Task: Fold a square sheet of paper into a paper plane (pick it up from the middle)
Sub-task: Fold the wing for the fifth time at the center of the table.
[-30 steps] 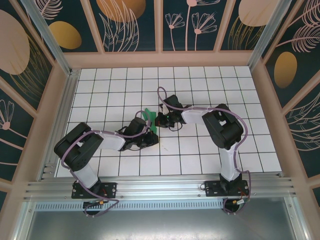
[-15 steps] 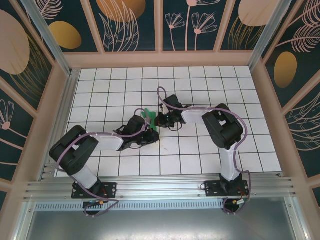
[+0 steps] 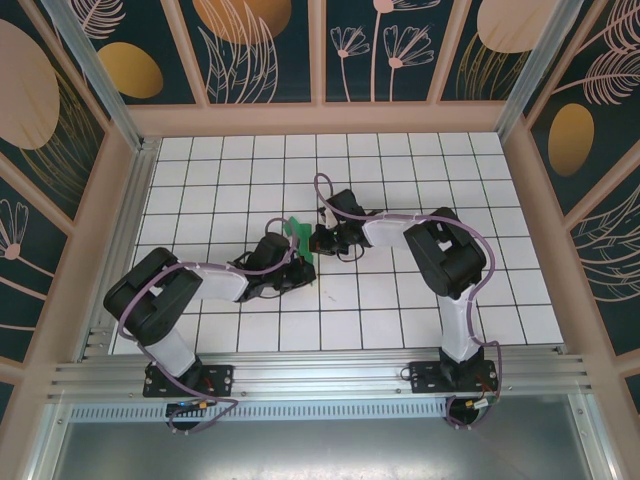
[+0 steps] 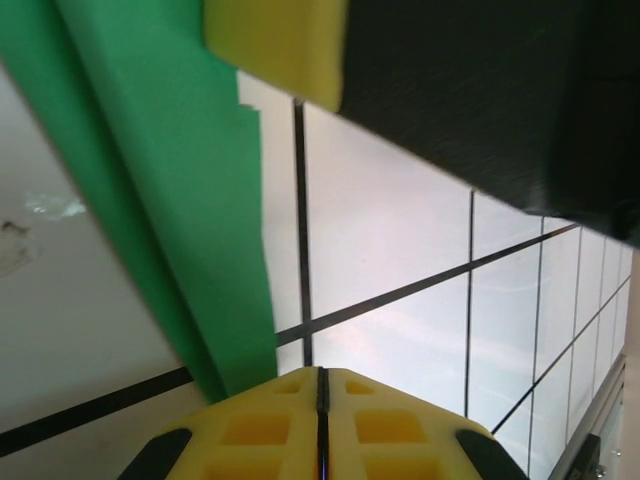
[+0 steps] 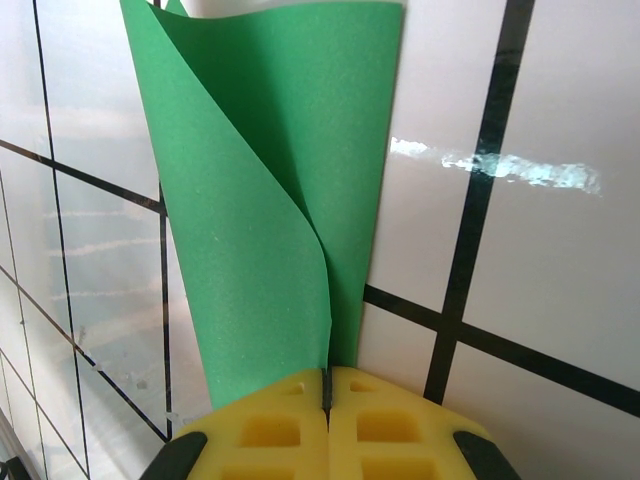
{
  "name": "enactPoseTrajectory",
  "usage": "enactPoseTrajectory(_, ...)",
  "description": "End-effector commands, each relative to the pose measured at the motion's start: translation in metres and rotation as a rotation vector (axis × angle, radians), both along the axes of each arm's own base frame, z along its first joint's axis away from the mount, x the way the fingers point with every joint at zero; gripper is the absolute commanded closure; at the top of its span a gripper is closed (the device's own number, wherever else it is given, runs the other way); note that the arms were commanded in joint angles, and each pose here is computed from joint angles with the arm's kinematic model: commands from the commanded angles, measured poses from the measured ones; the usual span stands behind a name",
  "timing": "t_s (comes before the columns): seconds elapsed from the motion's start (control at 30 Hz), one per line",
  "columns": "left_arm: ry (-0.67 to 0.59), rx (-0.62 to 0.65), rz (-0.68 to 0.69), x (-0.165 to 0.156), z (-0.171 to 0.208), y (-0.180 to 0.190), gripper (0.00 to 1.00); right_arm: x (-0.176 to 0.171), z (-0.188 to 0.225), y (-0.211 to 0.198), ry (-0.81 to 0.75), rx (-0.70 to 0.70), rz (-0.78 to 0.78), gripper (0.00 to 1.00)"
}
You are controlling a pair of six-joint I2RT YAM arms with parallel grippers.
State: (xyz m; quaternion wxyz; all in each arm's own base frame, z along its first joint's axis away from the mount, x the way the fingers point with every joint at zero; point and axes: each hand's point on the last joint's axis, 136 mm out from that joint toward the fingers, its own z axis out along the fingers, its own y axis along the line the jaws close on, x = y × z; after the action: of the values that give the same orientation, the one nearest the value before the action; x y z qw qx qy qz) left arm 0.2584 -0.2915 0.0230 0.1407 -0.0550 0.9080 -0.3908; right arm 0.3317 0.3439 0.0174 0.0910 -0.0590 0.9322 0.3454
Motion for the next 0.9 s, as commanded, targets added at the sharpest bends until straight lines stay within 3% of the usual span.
enactPoseTrajectory(0.0,0.044,0.037,0.012,-0.007,-0.015,0.009,0.90,-0.010,-0.046,-0.022,0.064,-0.153,-0.036,1.00)
enactPoseTrajectory(0.17,0.073,0.098,0.026,-0.016,-0.030,0.023,0.92,-0.006,-0.036,-0.018,0.053,-0.131,-0.034,0.96)
enactPoseTrajectory(0.43,0.098,0.092,0.038,-0.028,-0.044,0.031,0.96,0.023,0.029,-0.006,-0.050,-0.028,-0.074,0.70)
enactPoseTrajectory(0.7,0.088,0.070,0.009,-0.034,-0.048,0.030,0.99,0.018,0.065,-0.013,-0.140,0.019,-0.092,0.69)
enactPoseTrajectory(0.87,0.099,0.073,0.005,-0.035,-0.052,0.030,1.00,0.004,0.061,-0.001,-0.128,0.026,-0.034,0.79)
